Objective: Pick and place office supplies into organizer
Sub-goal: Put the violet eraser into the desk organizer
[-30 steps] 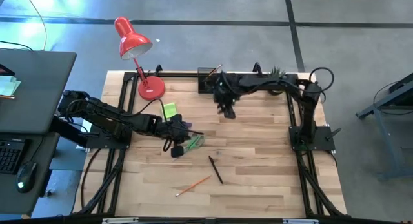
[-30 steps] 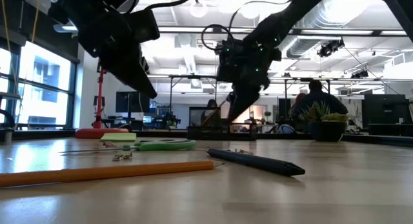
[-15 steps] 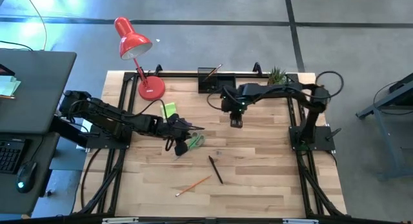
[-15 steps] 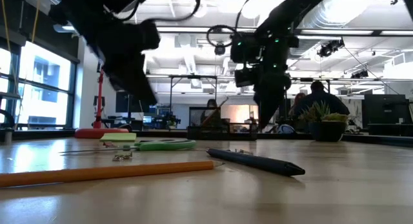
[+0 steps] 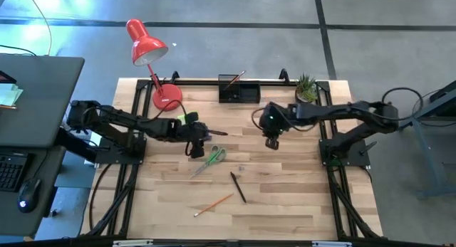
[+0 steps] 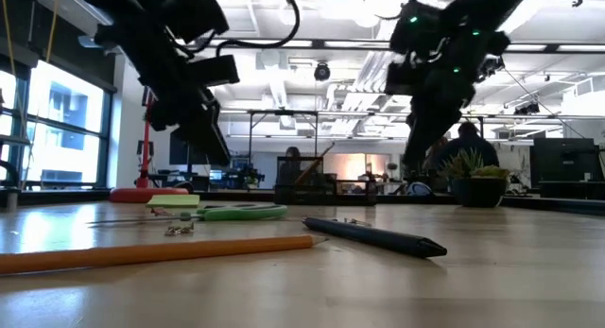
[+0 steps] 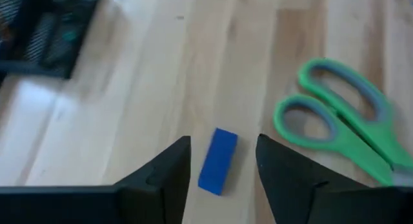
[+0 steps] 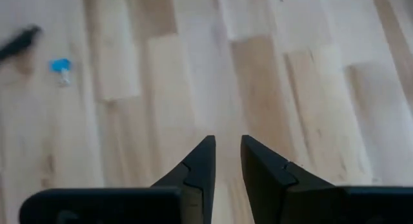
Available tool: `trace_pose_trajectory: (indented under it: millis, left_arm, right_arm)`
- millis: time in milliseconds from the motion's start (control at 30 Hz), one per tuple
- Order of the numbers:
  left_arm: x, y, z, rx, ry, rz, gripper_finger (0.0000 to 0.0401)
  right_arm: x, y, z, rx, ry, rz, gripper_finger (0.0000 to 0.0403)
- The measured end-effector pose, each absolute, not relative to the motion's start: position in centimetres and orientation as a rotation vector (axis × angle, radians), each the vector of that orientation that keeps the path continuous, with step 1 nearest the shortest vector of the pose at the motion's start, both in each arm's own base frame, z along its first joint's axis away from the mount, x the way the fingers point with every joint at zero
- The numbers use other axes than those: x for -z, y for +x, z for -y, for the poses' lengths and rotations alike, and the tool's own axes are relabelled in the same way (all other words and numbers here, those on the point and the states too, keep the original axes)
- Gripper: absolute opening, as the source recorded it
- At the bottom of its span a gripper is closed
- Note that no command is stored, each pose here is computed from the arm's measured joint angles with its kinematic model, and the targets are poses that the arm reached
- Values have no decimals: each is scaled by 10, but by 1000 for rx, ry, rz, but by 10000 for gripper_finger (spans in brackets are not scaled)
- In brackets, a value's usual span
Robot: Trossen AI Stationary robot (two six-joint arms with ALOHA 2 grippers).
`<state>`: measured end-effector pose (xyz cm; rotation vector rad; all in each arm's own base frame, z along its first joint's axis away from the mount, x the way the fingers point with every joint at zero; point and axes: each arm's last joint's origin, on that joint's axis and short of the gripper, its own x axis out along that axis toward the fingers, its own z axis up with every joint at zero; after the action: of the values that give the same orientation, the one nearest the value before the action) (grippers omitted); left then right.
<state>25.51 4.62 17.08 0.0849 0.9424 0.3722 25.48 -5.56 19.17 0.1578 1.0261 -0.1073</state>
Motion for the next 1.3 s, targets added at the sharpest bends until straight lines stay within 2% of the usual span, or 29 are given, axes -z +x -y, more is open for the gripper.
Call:
trace_pose_trajectory:
  millis: [267,633,1100,1300]
  left_arm:
    - [-153,256,-76,-287,28,-999,179]
    - [-125,253,-104,-229,-105,-1085,158]
    - [-119,255,-89,-208,-166,-1135,82]
    - [-120,258,-74,-225,-103,-1154,75]
  right_arm:
    - [-173,244,20,5,110,-873,67]
    - [-151,234,-2,-54,21,-828,67]
    - [-144,230,-2,-13,-1,-790,67]
    - [-143,230,-2,-11,0,-794,67]
